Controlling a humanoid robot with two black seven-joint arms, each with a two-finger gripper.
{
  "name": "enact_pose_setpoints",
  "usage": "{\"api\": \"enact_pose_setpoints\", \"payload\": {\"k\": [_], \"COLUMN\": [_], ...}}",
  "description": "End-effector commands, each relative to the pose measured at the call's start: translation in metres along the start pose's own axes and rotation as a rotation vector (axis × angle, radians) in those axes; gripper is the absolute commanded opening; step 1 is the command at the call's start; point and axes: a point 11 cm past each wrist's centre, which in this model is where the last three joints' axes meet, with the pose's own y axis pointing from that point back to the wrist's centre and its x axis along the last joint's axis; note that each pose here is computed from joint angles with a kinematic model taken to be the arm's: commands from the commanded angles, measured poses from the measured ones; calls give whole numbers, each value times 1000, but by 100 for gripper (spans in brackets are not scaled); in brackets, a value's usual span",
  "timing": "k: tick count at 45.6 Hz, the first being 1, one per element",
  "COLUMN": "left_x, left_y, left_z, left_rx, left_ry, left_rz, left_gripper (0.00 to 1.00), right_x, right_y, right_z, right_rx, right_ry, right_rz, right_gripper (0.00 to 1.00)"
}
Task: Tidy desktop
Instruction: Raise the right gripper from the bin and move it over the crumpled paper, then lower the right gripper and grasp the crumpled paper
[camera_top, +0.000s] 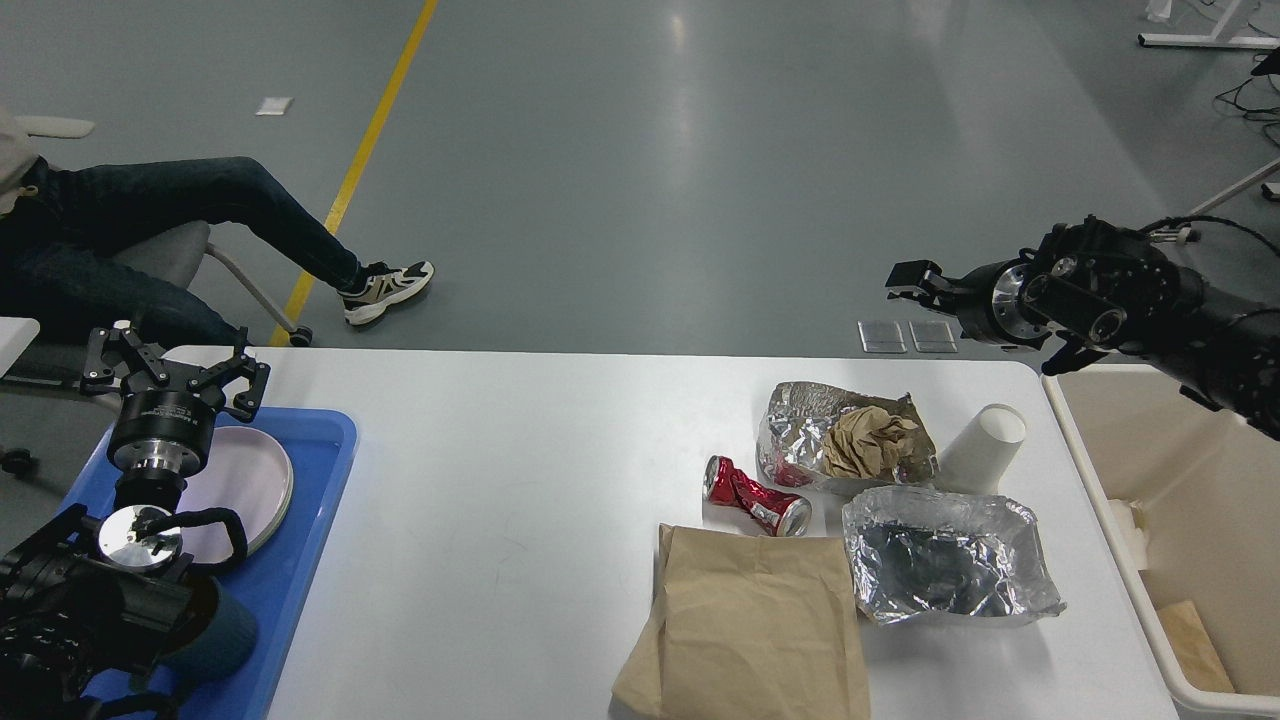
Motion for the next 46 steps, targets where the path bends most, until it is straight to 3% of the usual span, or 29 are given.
{"api": "enact_pose_setpoints", "payload": {"k": [1,8,14,24,46], "left_x": [0,0,0,0,0], "left_y": [0,0,0,0,0], "left_z": [0,0,0,0,0], "left_rx": [0,0,0,0,0], "left_ry": [0,0,0,0,0], "left_rz": [-1,0,0,0,-1], "left_gripper": [96,96,96,96,96], "right_x": [-4,-14,-41,-32,-101], "right_y": [8,23,31,63,19], "right_z": [-19,-72,-84,-120,-78], "right_rx": [-54,-13,9,39,-45], "right_ry": [149,293,333,411,496], "right_rz": [-37,-85,-210,-283,-411], "right_gripper": [100,100,100,100,100]}}
